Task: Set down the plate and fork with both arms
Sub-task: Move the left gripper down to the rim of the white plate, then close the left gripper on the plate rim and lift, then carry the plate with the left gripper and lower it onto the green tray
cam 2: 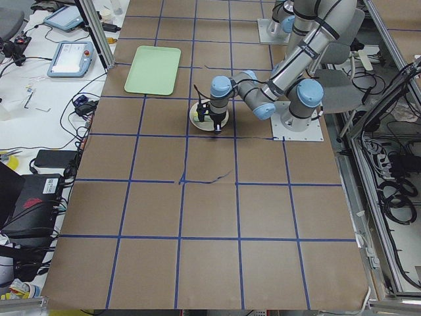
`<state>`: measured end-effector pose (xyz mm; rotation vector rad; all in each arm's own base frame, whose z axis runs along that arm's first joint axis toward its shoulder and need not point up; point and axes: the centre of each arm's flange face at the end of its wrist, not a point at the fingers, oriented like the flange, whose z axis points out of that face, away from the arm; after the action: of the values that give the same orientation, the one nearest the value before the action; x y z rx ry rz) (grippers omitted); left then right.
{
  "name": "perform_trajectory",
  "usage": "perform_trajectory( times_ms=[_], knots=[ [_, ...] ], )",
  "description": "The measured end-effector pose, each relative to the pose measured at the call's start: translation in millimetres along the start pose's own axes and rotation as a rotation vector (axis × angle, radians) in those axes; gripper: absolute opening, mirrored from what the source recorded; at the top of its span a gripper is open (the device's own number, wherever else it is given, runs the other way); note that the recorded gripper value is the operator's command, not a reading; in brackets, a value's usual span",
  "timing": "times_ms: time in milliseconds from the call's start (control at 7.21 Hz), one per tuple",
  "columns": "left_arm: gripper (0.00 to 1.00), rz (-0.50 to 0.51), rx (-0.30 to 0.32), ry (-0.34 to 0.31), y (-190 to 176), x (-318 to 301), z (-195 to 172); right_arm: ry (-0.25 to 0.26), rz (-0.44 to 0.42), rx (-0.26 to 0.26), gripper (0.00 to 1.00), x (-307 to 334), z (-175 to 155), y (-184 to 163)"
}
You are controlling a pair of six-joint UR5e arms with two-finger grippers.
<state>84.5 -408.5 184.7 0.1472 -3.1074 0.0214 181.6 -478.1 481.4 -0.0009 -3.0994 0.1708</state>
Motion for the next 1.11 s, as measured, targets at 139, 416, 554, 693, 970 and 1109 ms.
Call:
perform_trajectory(
  times_ms=[139, 416, 554, 693, 970, 1109],
  knots=[
    [0.0, -0.005, 0.0, 0.002, -0.6, -0.2, 1.3, 0.0, 0.0, 0.0, 1.0, 0.0, -0.2, -0.1],
    [0.0, -0.032, 0.005, 0.011, -3.6, -0.4, 0.5, -0.001, 0.001, 0.002, 1.0, 0.3, -0.7, -0.4],
    [0.0, -0.061, 0.017, 0.032, -10.1, 0.5, -3.3, -0.001, 0.0, 0.002, 1.0, 0.1, -0.8, -0.4],
    [0.0, -0.1, 0.033, 0.075, -24.9, 2.6, -14.8, -0.002, 0.0, 0.001, 1.0, -0.1, -0.7, -0.2],
    [0.0, -0.123, 0.054, 0.192, -74.5, 18.0, -58.5, -0.002, 0.0, 0.003, 1.0, -0.2, -1.1, -0.4],
    [0.0, -0.122, 0.057, 0.231, -104.5, 34.6, -80.7, -0.002, 0.0, 0.005, 1.0, -0.3, -1.5, -0.6]
  ],
)
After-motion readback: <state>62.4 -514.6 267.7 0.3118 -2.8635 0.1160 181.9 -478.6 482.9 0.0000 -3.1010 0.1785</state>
